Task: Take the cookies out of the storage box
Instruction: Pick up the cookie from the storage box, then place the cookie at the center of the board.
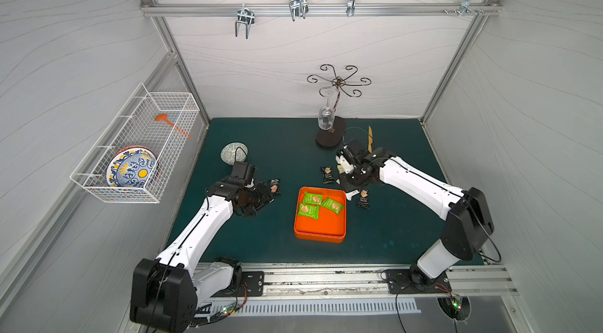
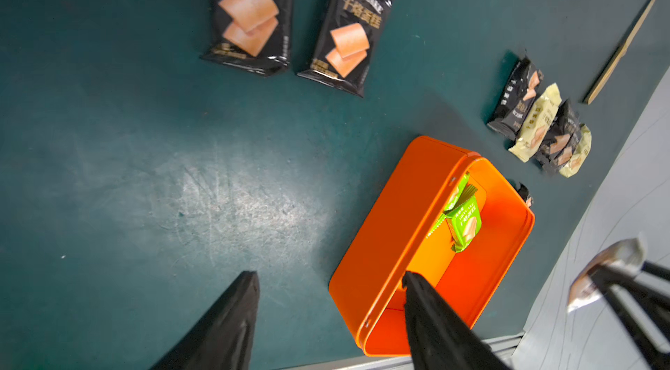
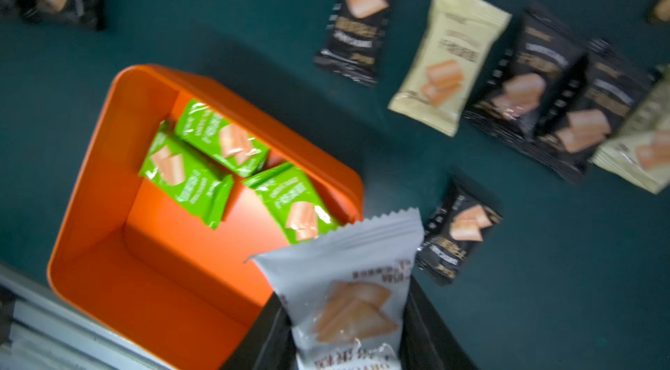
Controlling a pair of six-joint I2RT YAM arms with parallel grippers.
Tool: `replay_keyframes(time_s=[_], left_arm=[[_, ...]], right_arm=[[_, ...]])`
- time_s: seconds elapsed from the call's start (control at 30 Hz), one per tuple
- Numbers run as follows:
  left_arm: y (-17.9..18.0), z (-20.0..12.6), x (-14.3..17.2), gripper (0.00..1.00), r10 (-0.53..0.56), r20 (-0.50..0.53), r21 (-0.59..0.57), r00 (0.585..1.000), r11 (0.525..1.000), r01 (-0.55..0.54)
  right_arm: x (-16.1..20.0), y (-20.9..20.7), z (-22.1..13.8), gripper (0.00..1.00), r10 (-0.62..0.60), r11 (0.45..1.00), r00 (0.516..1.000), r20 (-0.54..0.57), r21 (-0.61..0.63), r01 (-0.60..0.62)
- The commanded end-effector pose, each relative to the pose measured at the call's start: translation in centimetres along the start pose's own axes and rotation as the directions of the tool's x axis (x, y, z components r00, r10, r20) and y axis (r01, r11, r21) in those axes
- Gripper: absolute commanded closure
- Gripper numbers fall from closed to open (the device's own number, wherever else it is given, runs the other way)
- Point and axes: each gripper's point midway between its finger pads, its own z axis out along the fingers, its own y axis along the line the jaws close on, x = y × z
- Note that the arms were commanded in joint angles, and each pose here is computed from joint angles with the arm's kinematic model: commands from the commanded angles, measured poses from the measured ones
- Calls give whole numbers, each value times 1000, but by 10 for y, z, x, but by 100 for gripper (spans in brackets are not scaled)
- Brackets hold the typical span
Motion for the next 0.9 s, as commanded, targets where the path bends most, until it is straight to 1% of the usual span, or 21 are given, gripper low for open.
replay_keyframes(time_s=[0.0,0.13,0.23,0.4,0.53,0.67,0.87], left_arm=[[-21,-7,-1,33,90,5,15,996,996,-90],[-30,-5,0,33,109,5,19,994,994,-109],[-33,-6,-1,33,110,11,20,994,994,-110],[-32,-9,-2,33,116,19,8,993,993,-116],[-29,-9,-1,33,118,17,0,993,993,-118],[-28,-9,0,33,115,23,-3,993,993,-115],[-25,-8,0,33,115,25,-11,993,993,-115]], right_arm=[[17,-51,-8,59,175,978,984,-32,117,-170],[29,-94,6,59,293,943,955,-38,178,-282],[42,-112,23,58,339,922,938,-69,220,-317],[53,-123,48,57,404,900,910,-97,218,-376],[55,-132,63,56,428,890,895,-126,235,-392],[57,-140,72,56,439,882,889,-132,251,-398],[61,-142,86,54,463,875,872,-156,237,-422]])
